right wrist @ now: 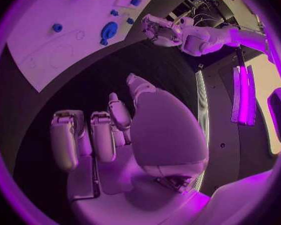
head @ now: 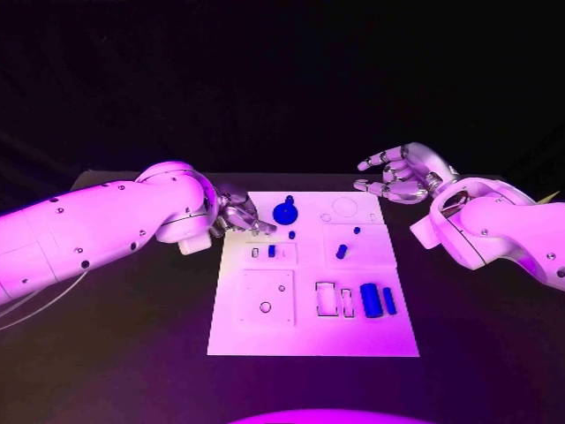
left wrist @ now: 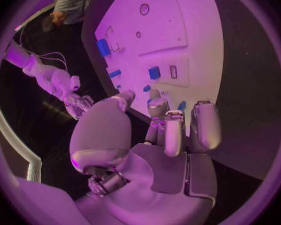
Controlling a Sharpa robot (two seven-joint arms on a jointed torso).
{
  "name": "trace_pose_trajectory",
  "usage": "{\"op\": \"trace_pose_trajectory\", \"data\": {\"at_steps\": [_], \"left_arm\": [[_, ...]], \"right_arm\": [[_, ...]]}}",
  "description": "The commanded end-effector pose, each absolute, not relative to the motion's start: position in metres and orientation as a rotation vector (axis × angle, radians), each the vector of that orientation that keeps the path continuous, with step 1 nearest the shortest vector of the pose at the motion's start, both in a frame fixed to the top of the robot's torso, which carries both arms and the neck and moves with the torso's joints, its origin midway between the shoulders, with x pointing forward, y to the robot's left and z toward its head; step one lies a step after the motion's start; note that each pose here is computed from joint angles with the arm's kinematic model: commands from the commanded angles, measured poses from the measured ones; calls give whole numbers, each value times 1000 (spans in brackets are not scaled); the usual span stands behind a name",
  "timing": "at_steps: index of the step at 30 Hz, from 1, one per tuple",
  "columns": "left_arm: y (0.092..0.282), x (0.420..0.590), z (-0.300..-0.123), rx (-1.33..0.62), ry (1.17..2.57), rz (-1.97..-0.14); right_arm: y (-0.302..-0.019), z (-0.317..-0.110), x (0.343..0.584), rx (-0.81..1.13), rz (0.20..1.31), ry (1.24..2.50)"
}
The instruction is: Assemble the parts on the task board
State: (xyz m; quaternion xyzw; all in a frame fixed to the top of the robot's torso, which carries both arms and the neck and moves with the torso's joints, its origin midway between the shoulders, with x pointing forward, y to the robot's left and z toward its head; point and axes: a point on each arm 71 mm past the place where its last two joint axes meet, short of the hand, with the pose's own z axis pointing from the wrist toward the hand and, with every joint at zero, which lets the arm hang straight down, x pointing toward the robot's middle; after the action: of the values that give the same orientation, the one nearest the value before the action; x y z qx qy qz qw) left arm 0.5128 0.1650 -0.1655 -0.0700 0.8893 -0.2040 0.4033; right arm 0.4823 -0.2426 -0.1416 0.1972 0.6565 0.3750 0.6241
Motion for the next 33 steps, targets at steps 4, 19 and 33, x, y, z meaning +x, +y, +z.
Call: {"op": "trace_pose_trajectory", "data": {"at_steps": [4, 19, 33], "left_arm": [[185, 528, -153, -196, 2242, -468], [198, 562, -158, -222, 2252, -345], [189, 572, -173, -222, 2294, -308]], "right_arm": [[-242, -142, 482, 437, 872, 1512], [-241, -144, 483, 438, 872, 1515], [-239, -144, 483, 436, 876, 1518]]}}
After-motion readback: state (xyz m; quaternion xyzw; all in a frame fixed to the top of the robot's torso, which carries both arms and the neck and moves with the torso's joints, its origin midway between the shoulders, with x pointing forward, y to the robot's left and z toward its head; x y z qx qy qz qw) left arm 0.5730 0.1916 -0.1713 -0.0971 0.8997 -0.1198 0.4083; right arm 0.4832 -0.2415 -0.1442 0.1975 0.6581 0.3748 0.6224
